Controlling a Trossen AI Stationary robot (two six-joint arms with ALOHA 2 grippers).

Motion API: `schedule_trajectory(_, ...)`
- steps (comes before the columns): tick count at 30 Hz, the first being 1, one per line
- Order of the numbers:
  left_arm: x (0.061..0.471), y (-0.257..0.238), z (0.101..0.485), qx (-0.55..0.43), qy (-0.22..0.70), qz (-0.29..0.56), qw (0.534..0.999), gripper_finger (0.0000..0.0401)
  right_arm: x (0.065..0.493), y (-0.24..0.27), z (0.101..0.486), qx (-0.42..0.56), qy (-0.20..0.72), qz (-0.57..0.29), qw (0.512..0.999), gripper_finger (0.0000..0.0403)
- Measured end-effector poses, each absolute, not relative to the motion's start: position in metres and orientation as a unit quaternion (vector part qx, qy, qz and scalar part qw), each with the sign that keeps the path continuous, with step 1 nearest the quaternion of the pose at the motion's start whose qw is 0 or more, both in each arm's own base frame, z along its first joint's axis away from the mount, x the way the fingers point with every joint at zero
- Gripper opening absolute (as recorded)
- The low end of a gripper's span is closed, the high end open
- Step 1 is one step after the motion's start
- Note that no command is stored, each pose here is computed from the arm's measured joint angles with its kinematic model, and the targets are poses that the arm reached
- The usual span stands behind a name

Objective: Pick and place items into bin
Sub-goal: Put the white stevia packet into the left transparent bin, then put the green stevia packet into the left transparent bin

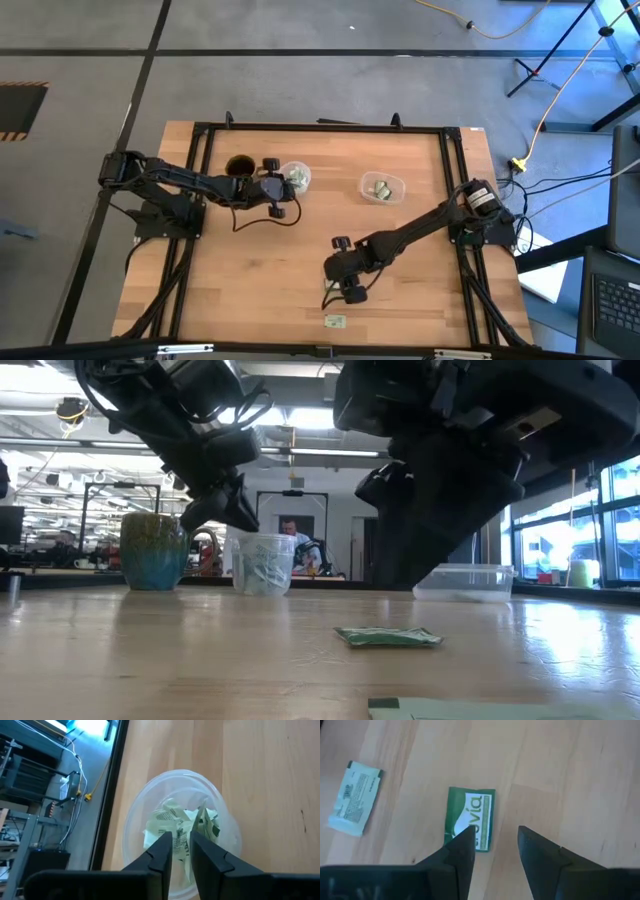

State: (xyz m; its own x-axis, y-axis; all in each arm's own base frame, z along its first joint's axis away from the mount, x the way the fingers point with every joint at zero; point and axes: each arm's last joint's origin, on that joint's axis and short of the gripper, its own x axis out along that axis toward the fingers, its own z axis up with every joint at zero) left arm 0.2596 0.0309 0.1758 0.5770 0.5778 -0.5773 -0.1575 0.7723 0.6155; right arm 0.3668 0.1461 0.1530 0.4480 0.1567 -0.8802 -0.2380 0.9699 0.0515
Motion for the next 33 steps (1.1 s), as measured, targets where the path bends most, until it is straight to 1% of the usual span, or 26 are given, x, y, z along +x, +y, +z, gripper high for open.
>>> schedule_trajectory(7, 0.26, 0.031, 0.176, 0.258, 0.403, 0.217, 0.851, 0.0057, 0.367, 0.155, 0.153, -0.04, 0.498, 0.124, 0.857, 0.0147)
schedule_trajectory(13, 0.262, 0.03, 0.178, 0.256, 0.391, 0.22, 0.856, 0.0057, 0.367, 0.162, 0.137, -0.047, 0.51, 0.129, 0.849, 0.0118)
schedule_trajectory(24, 0.265, 0.021, 0.18, 0.26, 0.373, 0.21, 0.866, 0.0055, 0.367, 0.162, 0.134, -0.065, 0.514, 0.134, 0.845, 0.0075)
schedule_trajectory(29, 0.265, 0.019, 0.18, 0.262, 0.371, 0.205, 0.867, 0.0054, 0.362, 0.162, 0.129, -0.076, 0.519, 0.139, 0.84, 0.0068)
schedule_trajectory(33, 0.265, 0.018, 0.18, 0.263, 0.371, 0.204, 0.867, 0.0054, 0.357, 0.16, 0.123, -0.06, 0.521, 0.129, 0.842, 0.0068)
